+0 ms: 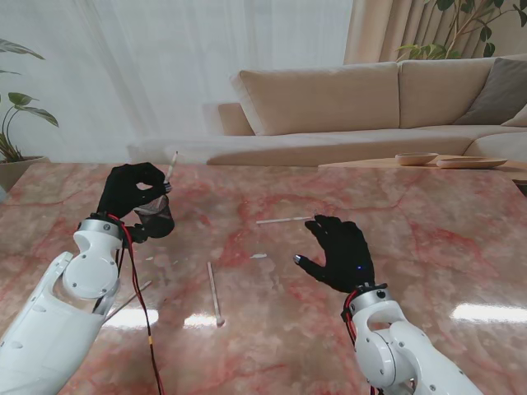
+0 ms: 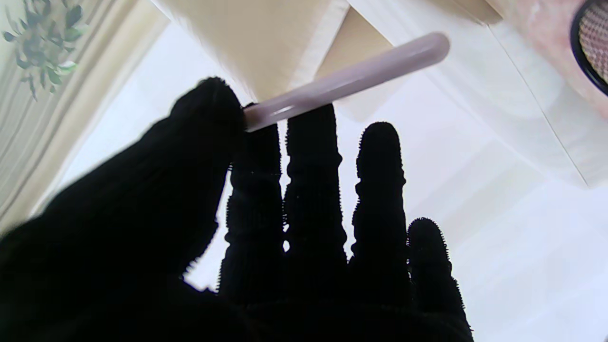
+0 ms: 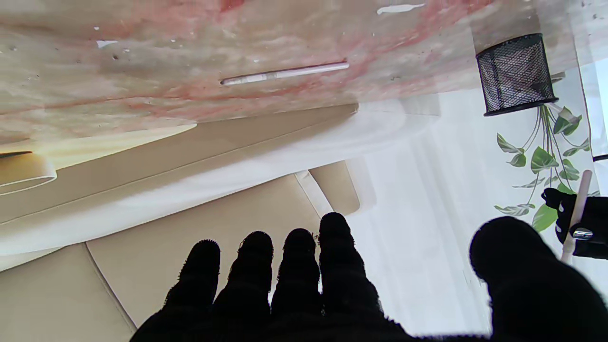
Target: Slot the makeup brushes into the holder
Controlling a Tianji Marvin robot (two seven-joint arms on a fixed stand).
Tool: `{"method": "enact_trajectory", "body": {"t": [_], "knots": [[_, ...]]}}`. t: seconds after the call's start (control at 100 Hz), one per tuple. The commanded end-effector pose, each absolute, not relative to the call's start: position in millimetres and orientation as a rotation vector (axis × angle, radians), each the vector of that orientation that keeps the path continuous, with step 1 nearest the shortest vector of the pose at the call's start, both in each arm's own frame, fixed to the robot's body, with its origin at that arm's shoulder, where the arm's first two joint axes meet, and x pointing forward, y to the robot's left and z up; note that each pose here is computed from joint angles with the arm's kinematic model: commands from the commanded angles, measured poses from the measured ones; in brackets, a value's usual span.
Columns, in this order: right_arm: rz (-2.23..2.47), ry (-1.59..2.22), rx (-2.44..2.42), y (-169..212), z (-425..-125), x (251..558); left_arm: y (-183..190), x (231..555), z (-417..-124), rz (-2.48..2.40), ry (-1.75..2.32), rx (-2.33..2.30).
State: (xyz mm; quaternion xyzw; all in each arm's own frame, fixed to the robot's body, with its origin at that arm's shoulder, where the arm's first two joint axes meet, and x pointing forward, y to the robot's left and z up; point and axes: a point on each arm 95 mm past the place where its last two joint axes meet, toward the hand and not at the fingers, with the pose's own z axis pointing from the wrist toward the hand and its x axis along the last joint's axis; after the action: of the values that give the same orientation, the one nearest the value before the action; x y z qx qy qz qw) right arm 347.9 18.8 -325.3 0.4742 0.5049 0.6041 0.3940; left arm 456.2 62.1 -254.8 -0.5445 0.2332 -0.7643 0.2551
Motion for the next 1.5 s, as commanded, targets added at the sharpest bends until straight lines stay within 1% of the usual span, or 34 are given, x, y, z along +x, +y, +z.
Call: {"method": "enact_trajectory", "body": {"t": [0.0,0.21,0.57,1.09,1.49], "knots": [[1.497,1.310,1.228,16,-334,347,74,459,-256,-2.051,0.596,-1.472],[1.466,1.338,1.245,16,-339,352,92,469,-263,-2.036,0.473,-1.493],[1.428,1.375,1.274,17,-347,359,105,490,-289,-2.006,0.316,-1.565],[1.393,1.402,1.320,17,-354,363,104,515,-321,-1.970,0.203,-1.658],[1.379,1.418,1.336,17,-354,363,108,521,-343,-1.919,0.185,-1.700]]}}
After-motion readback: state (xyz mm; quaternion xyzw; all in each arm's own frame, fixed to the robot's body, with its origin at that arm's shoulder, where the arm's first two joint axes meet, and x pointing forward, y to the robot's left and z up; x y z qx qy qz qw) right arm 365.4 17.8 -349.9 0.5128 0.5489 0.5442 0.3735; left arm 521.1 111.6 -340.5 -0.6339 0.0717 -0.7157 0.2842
